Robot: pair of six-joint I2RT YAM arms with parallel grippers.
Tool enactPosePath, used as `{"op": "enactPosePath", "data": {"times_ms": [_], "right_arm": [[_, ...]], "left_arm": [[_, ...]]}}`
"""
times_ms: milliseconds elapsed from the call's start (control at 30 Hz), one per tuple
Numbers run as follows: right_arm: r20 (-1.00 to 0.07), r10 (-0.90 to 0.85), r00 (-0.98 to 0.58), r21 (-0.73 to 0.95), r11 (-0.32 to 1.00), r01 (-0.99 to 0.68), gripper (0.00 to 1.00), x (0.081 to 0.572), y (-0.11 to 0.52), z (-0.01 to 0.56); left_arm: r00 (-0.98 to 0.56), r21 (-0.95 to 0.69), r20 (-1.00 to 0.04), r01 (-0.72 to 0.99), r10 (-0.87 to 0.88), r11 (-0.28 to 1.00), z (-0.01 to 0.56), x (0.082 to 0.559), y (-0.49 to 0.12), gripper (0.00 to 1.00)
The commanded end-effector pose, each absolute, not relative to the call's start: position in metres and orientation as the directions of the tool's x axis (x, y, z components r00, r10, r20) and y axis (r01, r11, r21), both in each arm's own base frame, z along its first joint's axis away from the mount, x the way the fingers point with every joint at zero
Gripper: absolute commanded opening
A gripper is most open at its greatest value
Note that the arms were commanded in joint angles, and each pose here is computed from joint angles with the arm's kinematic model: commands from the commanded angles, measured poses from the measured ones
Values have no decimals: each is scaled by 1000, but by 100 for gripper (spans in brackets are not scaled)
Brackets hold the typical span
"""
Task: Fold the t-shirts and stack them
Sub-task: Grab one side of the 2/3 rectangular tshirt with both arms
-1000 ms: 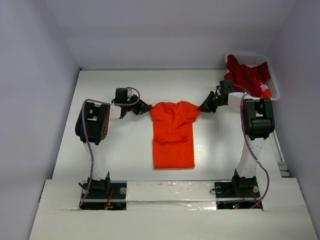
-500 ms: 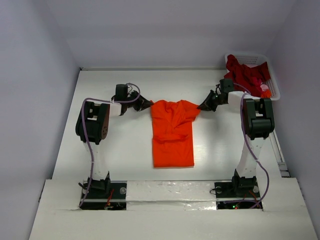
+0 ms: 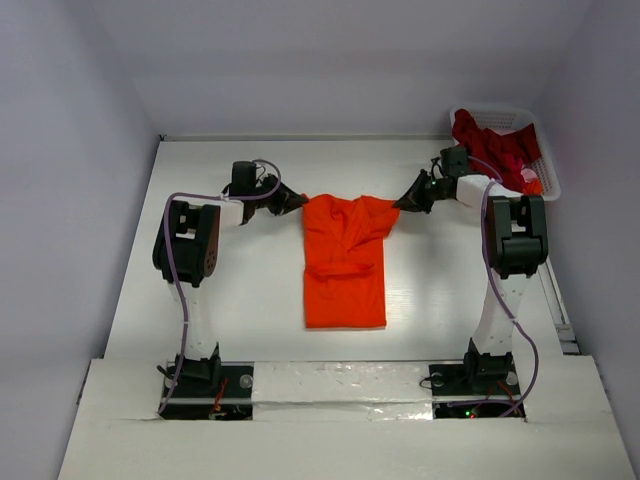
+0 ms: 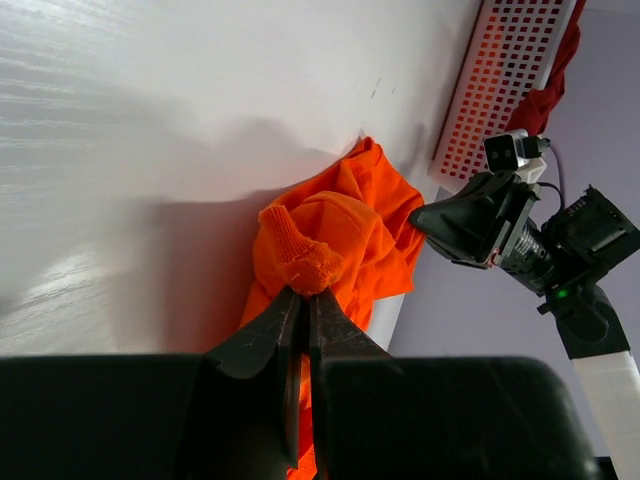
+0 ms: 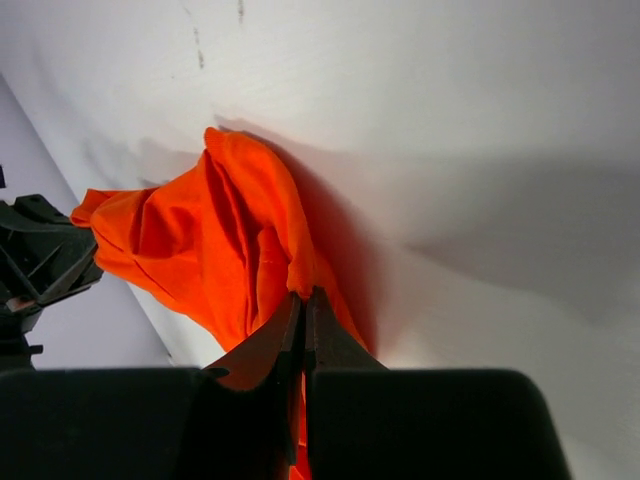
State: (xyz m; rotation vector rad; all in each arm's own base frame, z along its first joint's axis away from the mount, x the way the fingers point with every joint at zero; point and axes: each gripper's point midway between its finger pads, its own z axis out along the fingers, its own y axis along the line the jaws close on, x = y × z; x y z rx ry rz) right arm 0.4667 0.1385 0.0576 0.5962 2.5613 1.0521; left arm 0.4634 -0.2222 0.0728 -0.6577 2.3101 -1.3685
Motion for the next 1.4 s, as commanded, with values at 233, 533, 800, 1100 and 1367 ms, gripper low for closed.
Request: {"op": "enactPosePath", "data": {"times_ms": [233, 533, 800, 1100, 1367], "right_arm": [[-169, 454, -875, 757, 629, 180, 0, 472, 146, 91], [-188, 421, -887, 773, 621, 131, 0, 456, 161, 122], [-193, 386, -902, 777, 622, 99, 0, 436, 174, 134], [-180, 370, -911, 775, 624, 100, 0, 416, 177, 131], [-186, 373, -909, 780, 619, 94, 0, 401, 176, 141]], "left_arm": [[-830, -903, -124, -133, -545, 408, 114, 474, -224, 0], [-843, -881, -124, -149, -523, 449, 124, 455, -223, 0], [-848, -875, -142, -134, -511, 466, 145, 446, -220, 0], [-857, -850, -152, -141, -492, 508, 138, 435, -215, 0], [-871, -831, -161, -134, -463, 540, 142, 425, -212, 0]]}}
